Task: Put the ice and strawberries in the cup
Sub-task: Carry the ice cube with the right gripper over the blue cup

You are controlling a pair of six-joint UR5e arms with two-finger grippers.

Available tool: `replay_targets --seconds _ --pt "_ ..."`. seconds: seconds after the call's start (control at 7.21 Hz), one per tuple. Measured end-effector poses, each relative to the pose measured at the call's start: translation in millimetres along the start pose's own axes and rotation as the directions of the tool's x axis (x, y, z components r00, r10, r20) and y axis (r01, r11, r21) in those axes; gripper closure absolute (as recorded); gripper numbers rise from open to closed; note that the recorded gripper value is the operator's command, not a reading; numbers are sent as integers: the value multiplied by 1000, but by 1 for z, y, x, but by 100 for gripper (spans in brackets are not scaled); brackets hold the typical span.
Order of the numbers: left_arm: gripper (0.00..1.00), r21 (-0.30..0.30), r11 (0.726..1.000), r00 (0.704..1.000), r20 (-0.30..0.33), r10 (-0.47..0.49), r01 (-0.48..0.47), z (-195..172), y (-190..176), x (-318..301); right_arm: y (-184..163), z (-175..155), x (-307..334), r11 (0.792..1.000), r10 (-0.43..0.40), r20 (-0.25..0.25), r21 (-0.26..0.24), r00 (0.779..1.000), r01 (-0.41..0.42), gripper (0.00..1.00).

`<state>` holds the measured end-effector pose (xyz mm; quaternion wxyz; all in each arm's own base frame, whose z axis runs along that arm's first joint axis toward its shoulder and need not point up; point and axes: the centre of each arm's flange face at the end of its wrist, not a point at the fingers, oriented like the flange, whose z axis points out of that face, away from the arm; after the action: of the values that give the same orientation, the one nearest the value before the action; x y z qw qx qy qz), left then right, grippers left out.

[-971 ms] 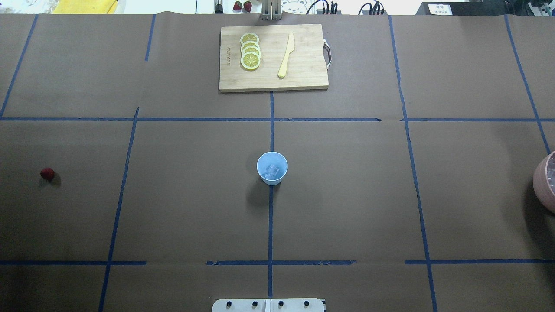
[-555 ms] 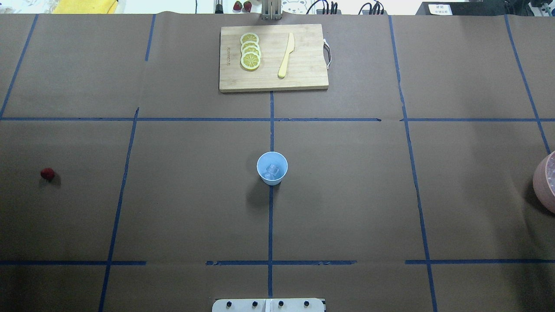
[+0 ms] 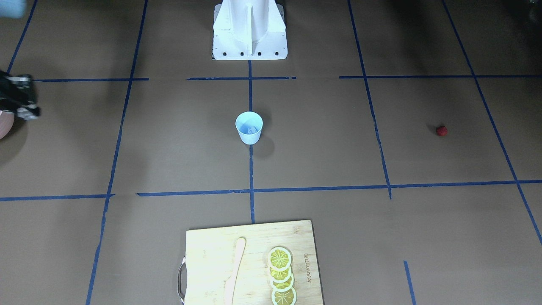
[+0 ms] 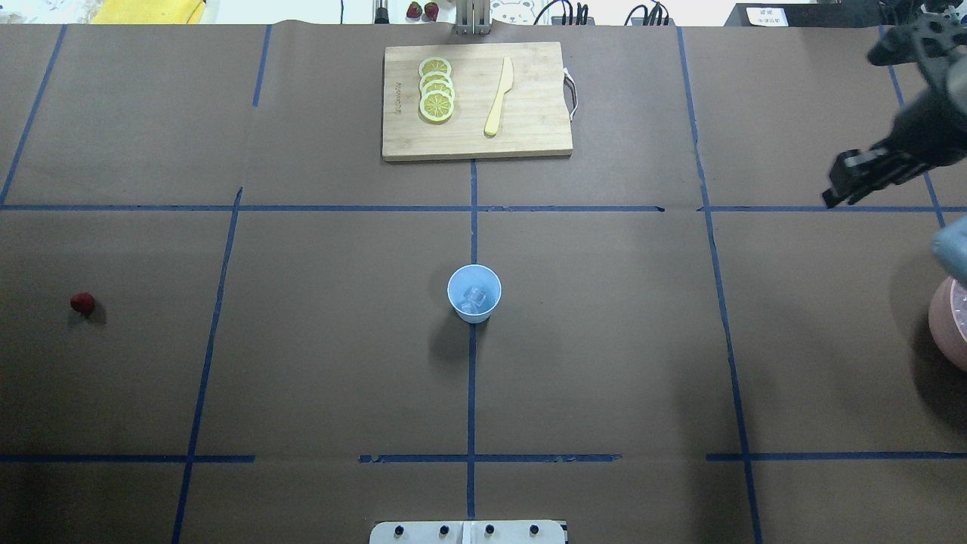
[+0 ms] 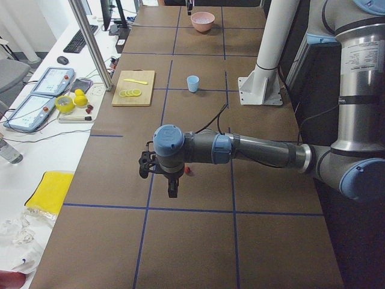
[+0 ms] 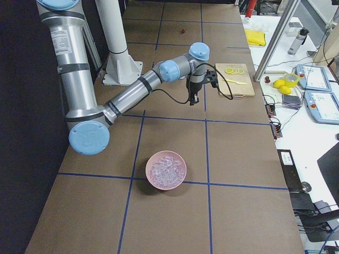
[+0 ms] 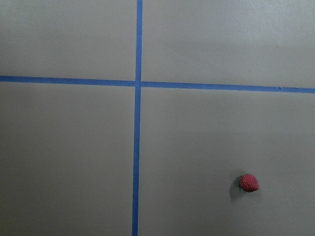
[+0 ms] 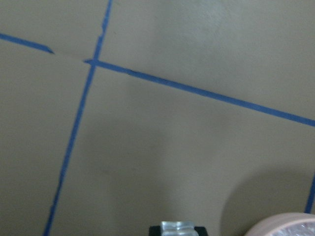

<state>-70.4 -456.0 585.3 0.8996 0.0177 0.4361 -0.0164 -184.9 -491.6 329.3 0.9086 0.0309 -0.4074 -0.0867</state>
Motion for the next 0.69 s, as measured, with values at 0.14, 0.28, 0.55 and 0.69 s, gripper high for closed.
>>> replay_targets --seconds 0.14,0.28,0.55,0.69 --pt "0 -1 1000 1000 2 -1 1 1 0 0 -9 12 -67 999 47 2 -9 999 -47 100" --pt "0 -3 1000 1000 3 -3 3 2 -1 -1 -12 25 -125 996 89 -4 -6 996 -89 100" --pt "0 -5 1000 1000 3 -6 6 3 -1 -3 -8 47 -212 991 133 -2 -4 991 -133 100" --pt "0 -5 1000 1000 3 -6 6 4 -1 -3 -9 59 -250 990 142 -6 -3 990 -142 100"
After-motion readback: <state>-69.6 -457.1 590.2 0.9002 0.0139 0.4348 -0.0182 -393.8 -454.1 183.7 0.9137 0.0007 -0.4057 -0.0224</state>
